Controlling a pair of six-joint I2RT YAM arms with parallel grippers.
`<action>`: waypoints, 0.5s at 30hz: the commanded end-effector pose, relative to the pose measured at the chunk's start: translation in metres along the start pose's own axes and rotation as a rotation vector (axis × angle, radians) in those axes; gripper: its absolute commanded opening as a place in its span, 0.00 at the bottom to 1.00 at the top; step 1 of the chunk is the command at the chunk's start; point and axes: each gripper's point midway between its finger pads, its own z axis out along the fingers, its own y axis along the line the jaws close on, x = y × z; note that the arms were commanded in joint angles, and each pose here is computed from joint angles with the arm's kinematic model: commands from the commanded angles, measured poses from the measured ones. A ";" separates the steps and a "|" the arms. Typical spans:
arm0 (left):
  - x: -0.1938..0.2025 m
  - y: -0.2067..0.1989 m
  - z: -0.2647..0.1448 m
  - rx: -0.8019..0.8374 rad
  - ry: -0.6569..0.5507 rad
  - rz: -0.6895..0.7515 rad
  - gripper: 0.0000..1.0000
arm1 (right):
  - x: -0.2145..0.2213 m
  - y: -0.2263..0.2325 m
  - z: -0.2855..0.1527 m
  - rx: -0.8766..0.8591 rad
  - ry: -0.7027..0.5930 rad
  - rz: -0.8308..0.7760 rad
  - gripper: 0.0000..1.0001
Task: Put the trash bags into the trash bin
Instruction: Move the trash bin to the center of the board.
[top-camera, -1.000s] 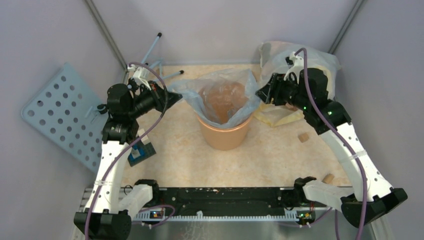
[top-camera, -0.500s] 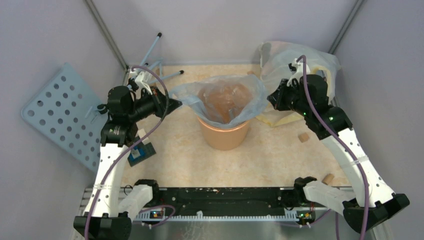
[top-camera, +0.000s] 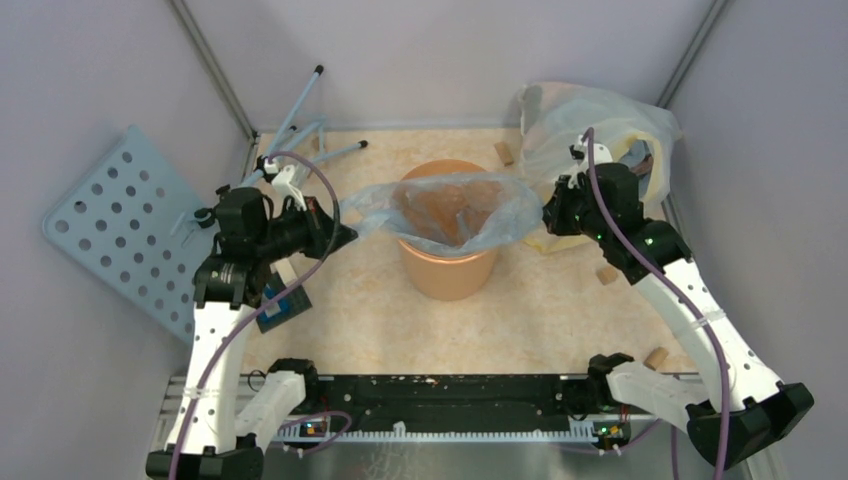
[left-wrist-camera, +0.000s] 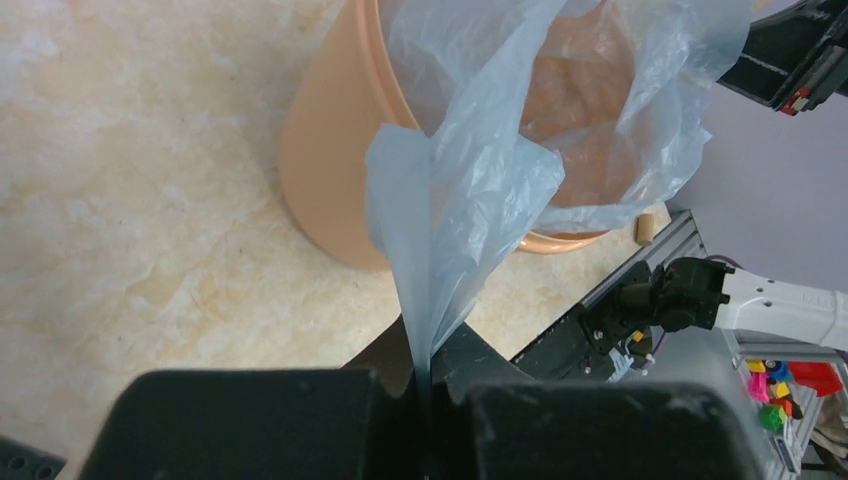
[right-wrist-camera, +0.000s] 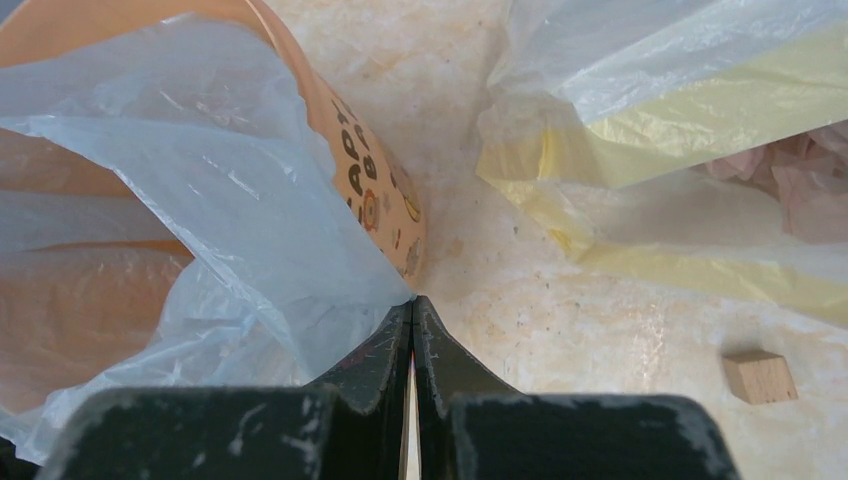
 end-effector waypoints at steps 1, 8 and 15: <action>0.003 -0.009 -0.016 -0.015 0.018 0.031 0.00 | -0.001 -0.004 -0.006 0.022 -0.016 -0.012 0.00; 0.016 0.012 -0.042 -0.212 0.010 0.042 0.00 | 0.009 -0.016 -0.002 0.079 0.006 -0.013 0.00; 0.058 0.047 -0.025 -0.264 0.088 -0.013 0.00 | 0.021 -0.023 0.008 0.108 0.022 0.015 0.00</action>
